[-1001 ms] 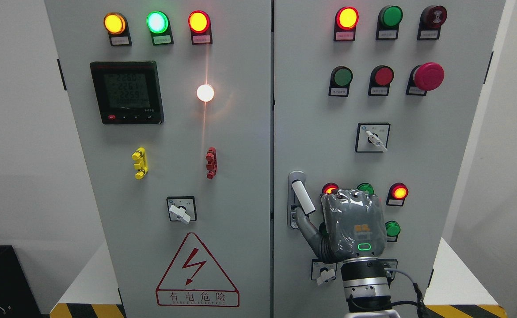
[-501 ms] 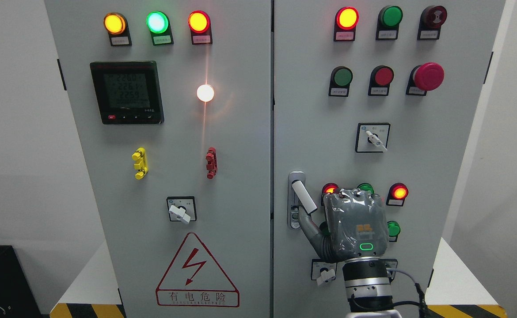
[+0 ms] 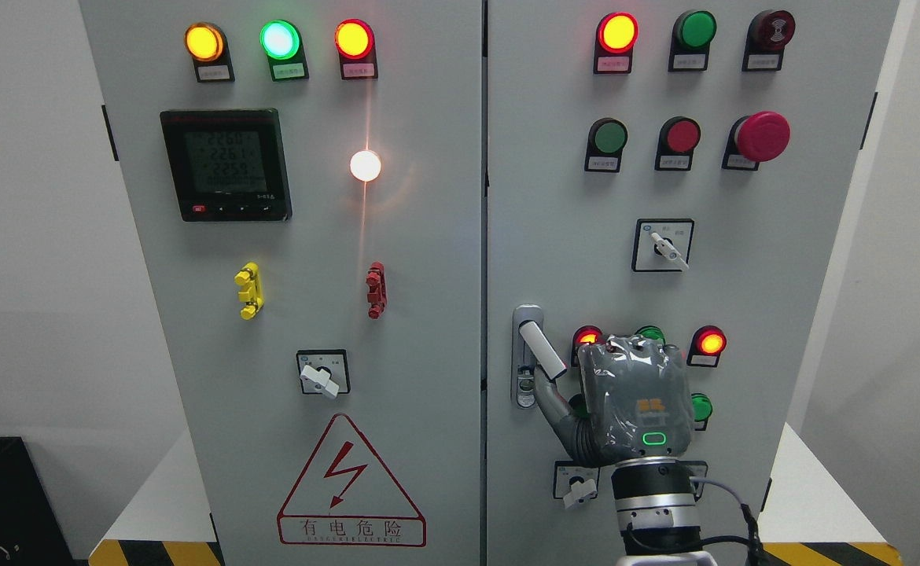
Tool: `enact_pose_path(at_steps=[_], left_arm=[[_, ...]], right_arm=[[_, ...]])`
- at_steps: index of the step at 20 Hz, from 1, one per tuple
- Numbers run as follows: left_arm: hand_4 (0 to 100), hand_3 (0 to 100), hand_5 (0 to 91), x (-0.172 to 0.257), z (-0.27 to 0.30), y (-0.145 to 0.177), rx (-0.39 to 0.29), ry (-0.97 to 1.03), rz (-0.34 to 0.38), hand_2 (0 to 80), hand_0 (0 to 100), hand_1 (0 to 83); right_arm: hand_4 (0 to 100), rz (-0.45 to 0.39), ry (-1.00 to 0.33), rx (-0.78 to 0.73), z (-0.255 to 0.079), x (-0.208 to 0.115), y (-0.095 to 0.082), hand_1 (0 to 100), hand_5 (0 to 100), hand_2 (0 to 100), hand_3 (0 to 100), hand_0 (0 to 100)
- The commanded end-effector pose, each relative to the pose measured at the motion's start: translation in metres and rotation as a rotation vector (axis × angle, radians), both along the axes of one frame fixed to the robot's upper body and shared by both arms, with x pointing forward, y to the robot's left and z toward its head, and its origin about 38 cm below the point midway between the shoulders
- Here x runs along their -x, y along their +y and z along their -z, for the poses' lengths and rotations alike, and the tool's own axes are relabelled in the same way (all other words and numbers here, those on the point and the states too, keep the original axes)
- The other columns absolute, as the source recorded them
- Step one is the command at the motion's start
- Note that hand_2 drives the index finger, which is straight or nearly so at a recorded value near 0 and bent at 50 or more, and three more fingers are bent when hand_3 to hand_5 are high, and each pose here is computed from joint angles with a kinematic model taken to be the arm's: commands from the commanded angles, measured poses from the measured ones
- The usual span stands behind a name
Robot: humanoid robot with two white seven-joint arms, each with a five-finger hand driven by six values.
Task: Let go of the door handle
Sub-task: 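Rotate the silver latch handle sideways with the right hand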
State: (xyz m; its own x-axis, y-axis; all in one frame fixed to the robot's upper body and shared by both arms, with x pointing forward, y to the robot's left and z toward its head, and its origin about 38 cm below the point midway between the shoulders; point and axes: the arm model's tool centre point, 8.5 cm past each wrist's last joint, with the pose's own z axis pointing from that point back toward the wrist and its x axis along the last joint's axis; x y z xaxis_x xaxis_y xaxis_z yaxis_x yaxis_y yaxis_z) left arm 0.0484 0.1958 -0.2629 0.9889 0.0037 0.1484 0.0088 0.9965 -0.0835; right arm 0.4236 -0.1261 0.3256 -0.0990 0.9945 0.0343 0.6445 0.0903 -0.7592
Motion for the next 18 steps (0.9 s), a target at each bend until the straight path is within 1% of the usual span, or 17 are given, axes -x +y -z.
enact_pose_path(at_steps=[1, 18], left_arm=[[0, 0, 0.0, 0.0003, 0.0, 0.0, 0.001, 0.001, 0.0, 0.0, 12, 55.6], [0, 0, 0.0, 0.0003, 0.0, 0.0, 0.001, 0.001, 0.0, 0.0, 12, 55.6]], right_arm=[[100, 0.005, 0.001, -0.002, -0.0005, -0.0002, -0.0023, 35, 100, 100, 100, 51], [100, 0.011, -0.012, -0.008, -0.0045, 0.001, -0.0057, 34, 100, 100, 100, 51]])
